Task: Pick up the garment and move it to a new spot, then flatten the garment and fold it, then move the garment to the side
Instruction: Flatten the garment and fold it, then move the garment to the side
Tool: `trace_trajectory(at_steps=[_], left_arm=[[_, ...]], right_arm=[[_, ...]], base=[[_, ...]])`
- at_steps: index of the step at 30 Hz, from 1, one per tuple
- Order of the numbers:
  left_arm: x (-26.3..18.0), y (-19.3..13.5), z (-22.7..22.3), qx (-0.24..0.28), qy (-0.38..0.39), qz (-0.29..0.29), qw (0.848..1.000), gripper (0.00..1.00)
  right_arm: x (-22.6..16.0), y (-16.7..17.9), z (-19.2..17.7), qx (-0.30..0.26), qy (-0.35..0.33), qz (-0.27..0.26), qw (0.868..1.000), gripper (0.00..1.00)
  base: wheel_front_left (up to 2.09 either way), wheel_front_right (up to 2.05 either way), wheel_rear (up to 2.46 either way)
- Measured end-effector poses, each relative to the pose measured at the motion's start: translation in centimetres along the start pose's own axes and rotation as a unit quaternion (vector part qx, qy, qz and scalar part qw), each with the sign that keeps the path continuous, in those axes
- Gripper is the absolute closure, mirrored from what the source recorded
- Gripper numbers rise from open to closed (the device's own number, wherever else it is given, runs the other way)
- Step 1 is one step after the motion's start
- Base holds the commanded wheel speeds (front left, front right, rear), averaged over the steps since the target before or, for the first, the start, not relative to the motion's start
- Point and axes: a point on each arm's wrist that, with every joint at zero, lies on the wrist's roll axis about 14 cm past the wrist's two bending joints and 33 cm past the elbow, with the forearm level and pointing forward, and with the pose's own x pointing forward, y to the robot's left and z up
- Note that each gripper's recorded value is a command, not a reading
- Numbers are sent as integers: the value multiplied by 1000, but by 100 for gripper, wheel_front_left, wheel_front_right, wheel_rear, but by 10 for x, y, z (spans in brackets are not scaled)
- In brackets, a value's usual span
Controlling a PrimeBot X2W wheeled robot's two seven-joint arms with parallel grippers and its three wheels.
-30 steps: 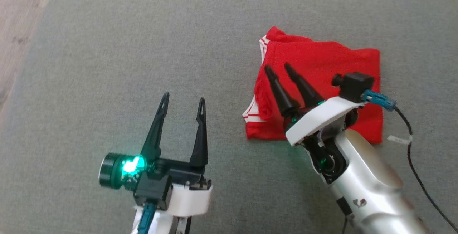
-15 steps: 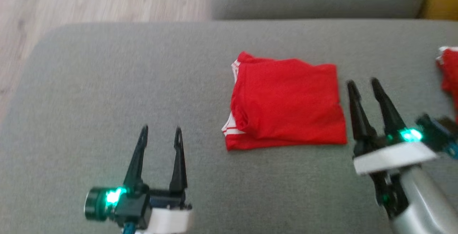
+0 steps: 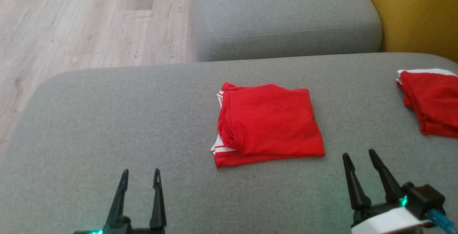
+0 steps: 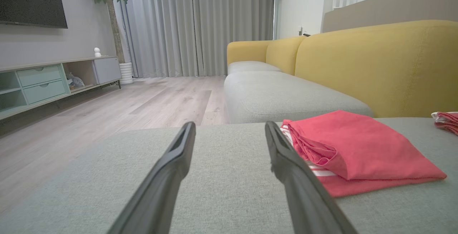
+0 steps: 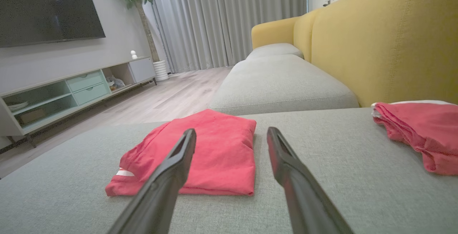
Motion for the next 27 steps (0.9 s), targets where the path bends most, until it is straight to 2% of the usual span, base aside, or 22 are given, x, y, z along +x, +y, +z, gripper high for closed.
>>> trace_trajectory(at_steps=[27], left_arm=[[-5,4,-10,8,16,0,1000,0]], right_arm=[[-7,-5,-4,3,2,-19,1000,0]], base=[[0,0,0]])
